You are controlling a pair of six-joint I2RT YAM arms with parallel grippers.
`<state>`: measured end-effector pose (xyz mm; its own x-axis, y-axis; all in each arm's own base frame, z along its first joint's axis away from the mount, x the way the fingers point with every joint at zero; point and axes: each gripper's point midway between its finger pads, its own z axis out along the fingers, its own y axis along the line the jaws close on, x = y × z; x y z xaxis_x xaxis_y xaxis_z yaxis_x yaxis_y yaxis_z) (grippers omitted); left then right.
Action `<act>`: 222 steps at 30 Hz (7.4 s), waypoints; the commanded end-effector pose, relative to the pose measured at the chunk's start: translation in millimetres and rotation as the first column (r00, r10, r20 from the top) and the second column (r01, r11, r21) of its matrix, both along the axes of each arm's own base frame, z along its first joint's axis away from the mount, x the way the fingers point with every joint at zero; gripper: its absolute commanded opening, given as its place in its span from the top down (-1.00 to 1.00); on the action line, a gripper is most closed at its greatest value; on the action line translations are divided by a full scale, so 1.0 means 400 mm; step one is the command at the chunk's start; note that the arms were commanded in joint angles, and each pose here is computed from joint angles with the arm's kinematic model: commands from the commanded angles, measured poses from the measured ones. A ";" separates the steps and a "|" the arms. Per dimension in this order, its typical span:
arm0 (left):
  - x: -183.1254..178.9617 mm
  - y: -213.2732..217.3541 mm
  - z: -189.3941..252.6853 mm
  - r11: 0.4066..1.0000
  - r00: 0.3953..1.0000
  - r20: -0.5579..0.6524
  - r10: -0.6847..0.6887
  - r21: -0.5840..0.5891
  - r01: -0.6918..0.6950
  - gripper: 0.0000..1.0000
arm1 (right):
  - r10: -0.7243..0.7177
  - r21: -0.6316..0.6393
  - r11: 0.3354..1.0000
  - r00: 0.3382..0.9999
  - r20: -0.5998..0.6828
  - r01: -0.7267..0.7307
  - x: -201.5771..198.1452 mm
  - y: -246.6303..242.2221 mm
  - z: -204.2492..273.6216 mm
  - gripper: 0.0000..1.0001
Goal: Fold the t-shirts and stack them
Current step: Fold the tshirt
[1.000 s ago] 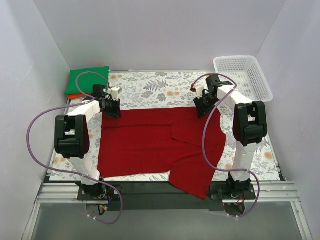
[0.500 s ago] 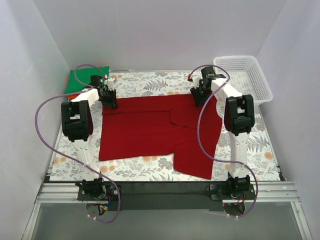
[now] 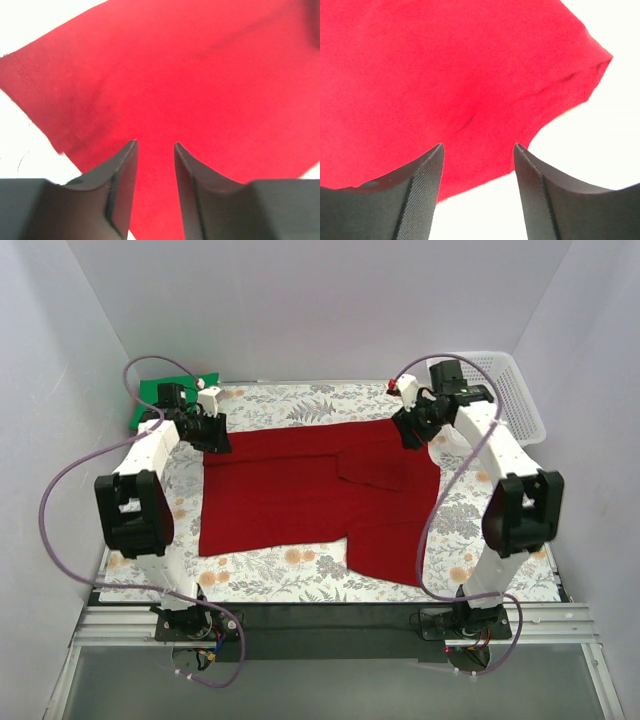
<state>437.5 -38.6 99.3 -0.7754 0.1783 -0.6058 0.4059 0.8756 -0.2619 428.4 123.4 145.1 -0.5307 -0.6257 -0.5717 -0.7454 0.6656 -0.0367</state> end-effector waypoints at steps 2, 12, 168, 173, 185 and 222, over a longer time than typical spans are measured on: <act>-0.154 -0.019 0.105 0.991 0.991 0.049 -0.128 -0.044 0.130 0.28 | 0.190 -0.025 0.981 0.977 -0.098 -0.193 -0.208 -0.026 -0.007 -0.15; -0.374 -0.024 0.045 0.980 0.980 -0.036 -0.198 -0.033 0.197 0.25 | 0.281 -0.109 0.942 0.925 -0.256 -0.316 -0.496 -0.060 -0.185 -0.02; -0.185 0.210 -0.027 0.963 0.979 0.033 -0.202 0.191 0.193 0.27 | 0.074 -0.145 0.986 0.994 -0.086 -0.086 -0.014 -0.100 -0.040 -0.07; -0.271 0.180 -0.020 0.990 0.993 -0.015 -0.114 0.085 0.115 0.15 | 0.004 0.012 1.000 0.969 -0.248 -0.001 -0.147 -0.149 -0.076 0.01; -0.325 0.152 -0.127 0.996 0.982 -0.166 0.087 -0.016 -0.091 -0.12 | -0.054 0.003 0.998 0.950 -0.309 0.058 -0.182 -0.178 -0.192 0.01; -0.421 0.222 -0.105 0.997 0.973 -0.219 0.071 0.047 -0.062 0.23 | -0.088 -0.123 0.992 0.897 -0.434 0.038 -0.437 -0.234 -0.256 0.02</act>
<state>256.3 50.7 20.5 -0.9466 0.1135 -0.3018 0.2132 0.9225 -0.3218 259.1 31.3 30.5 -0.7596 -0.6200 -0.1964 -0.6503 0.7280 0.2171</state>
